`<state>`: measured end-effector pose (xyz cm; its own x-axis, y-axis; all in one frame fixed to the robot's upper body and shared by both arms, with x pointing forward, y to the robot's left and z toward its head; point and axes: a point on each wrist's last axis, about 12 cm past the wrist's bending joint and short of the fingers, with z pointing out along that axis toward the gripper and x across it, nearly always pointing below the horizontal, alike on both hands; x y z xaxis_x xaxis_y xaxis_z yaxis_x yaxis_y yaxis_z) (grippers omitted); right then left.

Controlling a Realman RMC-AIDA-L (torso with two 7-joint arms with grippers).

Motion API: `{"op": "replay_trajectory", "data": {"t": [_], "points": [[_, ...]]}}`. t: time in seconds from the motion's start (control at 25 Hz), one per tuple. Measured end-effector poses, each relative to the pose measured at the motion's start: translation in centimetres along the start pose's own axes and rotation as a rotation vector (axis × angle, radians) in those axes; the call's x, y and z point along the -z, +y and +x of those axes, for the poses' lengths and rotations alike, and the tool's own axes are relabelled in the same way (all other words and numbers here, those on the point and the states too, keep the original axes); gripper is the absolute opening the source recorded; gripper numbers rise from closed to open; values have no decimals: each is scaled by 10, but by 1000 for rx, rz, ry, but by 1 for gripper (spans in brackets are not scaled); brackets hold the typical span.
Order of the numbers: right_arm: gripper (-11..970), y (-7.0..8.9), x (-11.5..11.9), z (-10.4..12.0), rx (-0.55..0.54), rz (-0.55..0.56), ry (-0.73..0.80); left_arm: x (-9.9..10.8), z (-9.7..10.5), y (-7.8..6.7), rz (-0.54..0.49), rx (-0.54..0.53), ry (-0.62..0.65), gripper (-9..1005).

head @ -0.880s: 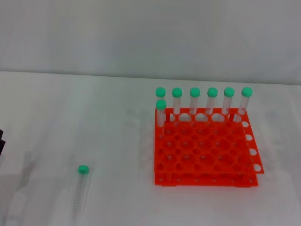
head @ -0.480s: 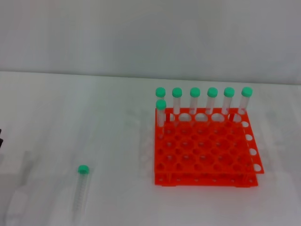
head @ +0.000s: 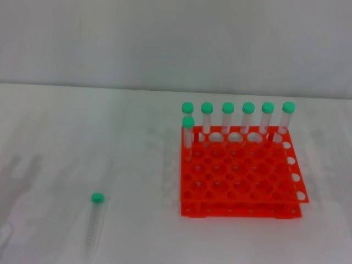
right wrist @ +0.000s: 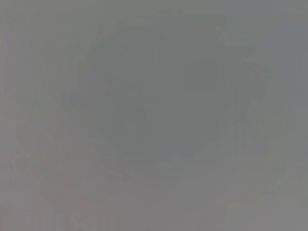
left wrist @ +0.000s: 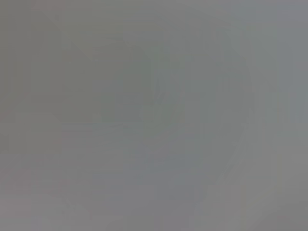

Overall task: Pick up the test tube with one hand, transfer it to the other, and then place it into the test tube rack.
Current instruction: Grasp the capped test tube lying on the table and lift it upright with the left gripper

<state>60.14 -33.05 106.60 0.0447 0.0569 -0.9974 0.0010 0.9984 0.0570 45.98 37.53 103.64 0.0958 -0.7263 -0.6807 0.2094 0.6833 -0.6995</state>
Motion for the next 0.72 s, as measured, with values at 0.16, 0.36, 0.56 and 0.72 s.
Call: {"op": "replay_trajectory", "data": {"t": [0.16,0.36,0.56,0.72], "points": [[873,1,0,0,2,-6,1,-20,-32,4,93,111,125,767],[872,1,0,0,3,-10,-1,-53,-59,3,104,219,412,768],[872,2,0,0,5,-12,-1,-83,-76,-8,27,257,682,768],[872,2,0,0,3,-13,0,-113,-89,-26,-88,220,893,768]]}}
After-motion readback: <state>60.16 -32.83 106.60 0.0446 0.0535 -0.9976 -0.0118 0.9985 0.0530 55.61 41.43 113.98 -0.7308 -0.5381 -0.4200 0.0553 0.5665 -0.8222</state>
